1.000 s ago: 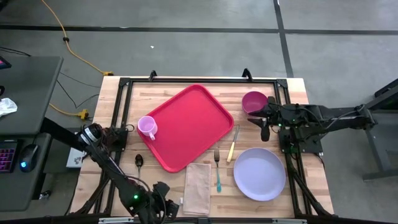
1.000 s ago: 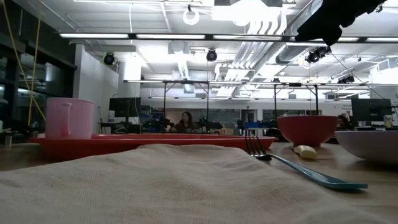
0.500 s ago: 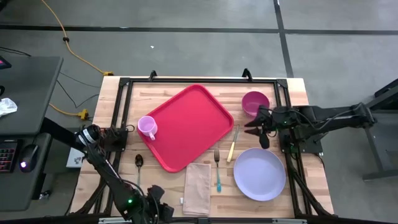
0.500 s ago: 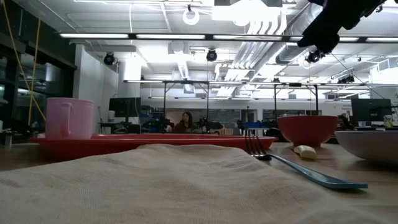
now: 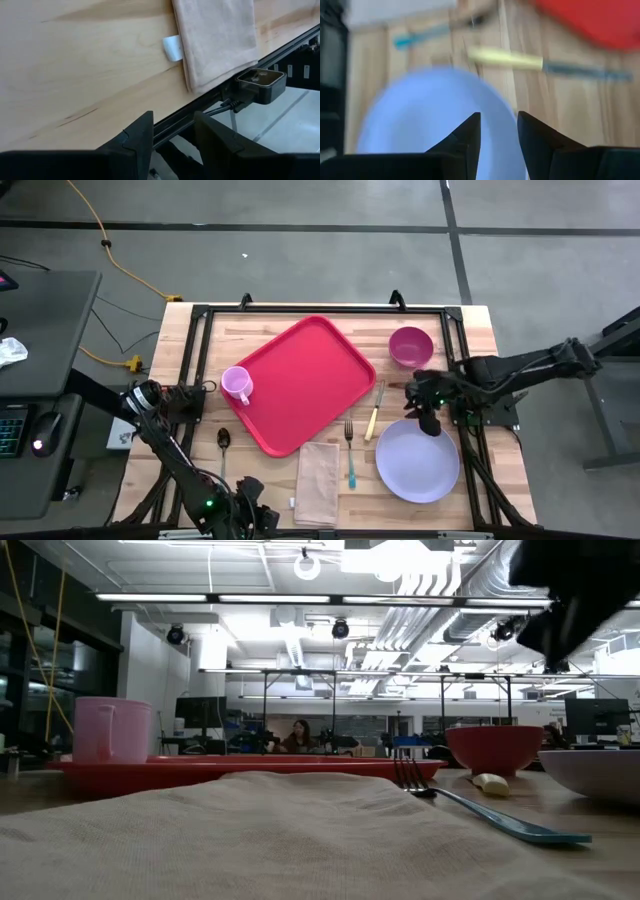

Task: Set up tray
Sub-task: Put the purple plate to the right of the light pink mug on the red serving tray

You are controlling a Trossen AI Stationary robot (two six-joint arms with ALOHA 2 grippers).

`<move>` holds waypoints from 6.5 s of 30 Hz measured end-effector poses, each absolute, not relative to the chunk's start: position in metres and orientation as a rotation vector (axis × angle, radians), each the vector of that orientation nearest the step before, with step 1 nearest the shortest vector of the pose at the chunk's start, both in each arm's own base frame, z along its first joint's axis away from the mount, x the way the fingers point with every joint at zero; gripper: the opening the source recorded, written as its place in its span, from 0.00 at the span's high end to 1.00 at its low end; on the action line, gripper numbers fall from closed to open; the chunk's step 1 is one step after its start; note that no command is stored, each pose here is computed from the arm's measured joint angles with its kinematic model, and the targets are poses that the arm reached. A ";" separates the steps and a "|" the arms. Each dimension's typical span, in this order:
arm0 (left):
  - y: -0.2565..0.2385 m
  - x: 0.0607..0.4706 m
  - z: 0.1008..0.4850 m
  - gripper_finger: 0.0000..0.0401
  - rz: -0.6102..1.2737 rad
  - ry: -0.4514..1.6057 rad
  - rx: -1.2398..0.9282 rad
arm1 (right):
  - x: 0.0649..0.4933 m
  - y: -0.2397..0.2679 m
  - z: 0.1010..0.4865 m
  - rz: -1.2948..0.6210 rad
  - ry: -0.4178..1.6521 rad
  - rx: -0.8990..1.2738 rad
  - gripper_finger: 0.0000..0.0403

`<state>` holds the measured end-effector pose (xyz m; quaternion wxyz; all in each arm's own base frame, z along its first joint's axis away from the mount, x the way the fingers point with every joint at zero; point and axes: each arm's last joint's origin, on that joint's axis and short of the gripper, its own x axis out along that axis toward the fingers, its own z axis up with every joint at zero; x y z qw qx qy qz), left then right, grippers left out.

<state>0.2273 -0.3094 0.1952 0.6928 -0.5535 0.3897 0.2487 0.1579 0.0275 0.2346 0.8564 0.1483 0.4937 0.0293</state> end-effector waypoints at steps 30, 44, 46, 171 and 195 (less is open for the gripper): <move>-0.283 0.272 0.202 0.57 0.400 0.789 -0.997 | 0.171 0.039 0.197 0.006 1.359 0.132 0.73; -0.243 0.293 0.222 0.57 0.242 0.742 -0.860 | 0.168 0.039 0.196 -0.017 1.387 0.160 0.73; -0.238 0.287 0.218 0.57 0.198 0.700 -0.867 | 0.167 0.038 0.196 -0.020 1.392 0.158 0.73; -0.148 0.292 0.303 0.57 0.317 0.459 -1.427 | 0.234 0.035 0.297 -0.298 1.057 0.564 1.00; -0.109 0.296 0.287 0.57 0.581 0.516 -1.443 | 0.238 0.033 0.299 -0.385 0.978 0.632 1.00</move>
